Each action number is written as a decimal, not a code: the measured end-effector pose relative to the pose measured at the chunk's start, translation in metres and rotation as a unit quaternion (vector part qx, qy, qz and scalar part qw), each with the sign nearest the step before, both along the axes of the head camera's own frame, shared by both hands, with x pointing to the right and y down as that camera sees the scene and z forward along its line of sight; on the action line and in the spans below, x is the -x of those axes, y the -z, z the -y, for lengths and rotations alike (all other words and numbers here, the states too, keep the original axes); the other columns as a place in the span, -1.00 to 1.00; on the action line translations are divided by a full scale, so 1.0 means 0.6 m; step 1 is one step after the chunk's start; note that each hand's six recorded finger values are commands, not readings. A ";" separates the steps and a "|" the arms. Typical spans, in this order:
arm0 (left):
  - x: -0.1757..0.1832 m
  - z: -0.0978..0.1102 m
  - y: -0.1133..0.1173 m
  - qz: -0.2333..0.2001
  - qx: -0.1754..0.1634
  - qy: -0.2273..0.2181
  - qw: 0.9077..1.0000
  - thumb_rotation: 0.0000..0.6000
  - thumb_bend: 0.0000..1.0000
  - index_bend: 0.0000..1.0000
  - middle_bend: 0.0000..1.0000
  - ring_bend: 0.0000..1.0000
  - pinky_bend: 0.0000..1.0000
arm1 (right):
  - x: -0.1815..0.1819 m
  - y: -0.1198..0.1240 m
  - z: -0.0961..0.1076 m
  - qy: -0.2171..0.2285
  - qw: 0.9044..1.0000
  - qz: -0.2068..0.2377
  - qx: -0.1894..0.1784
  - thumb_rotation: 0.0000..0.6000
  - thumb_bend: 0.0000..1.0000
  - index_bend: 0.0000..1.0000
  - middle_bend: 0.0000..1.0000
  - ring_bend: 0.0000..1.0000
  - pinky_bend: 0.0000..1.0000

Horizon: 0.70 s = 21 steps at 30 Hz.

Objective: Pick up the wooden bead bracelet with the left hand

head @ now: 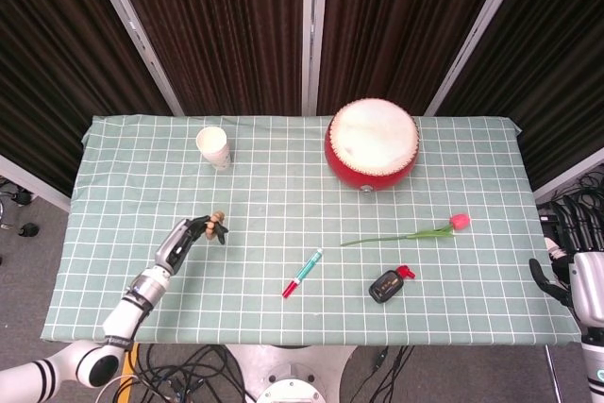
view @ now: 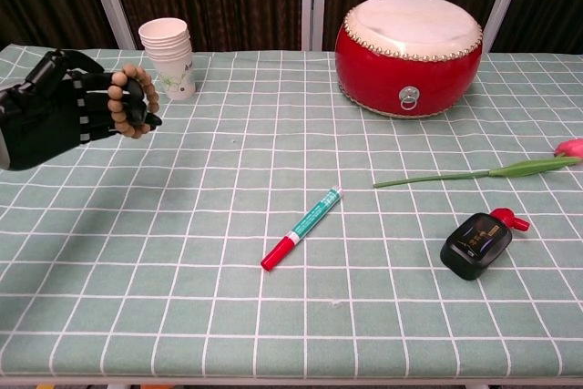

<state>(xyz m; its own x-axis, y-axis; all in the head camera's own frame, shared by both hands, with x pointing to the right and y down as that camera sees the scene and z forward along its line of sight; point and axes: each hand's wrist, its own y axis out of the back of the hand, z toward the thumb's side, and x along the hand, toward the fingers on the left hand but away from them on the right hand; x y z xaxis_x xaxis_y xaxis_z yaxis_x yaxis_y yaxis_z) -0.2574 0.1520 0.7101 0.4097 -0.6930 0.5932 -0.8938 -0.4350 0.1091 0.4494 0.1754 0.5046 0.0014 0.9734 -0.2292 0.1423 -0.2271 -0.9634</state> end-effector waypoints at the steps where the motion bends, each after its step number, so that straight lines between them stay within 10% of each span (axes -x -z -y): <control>1: 0.000 0.000 0.000 0.008 -0.011 -0.013 1.000 -0.71 0.27 -0.11 -0.12 -0.57 -0.73 | -0.001 -0.001 0.000 -0.001 1.000 0.001 0.001 1.00 -0.54 -1.00 -1.00 -1.00 -1.00; 10: 0.010 0.000 -0.012 0.148 -0.149 -0.159 0.965 -0.47 0.07 -0.23 -0.29 -0.72 -0.78 | -0.014 -0.010 -0.001 -0.011 1.000 0.004 0.011 1.00 -0.54 -1.00 -1.00 -1.00 -1.00; 21: 0.035 0.020 0.006 0.345 -0.293 -0.287 0.844 1.00 -0.17 -0.23 -0.31 -0.73 -0.81 | -0.022 -0.026 -0.003 -0.013 0.999 0.009 0.040 1.00 -0.52 -1.00 -0.99 -1.00 -1.00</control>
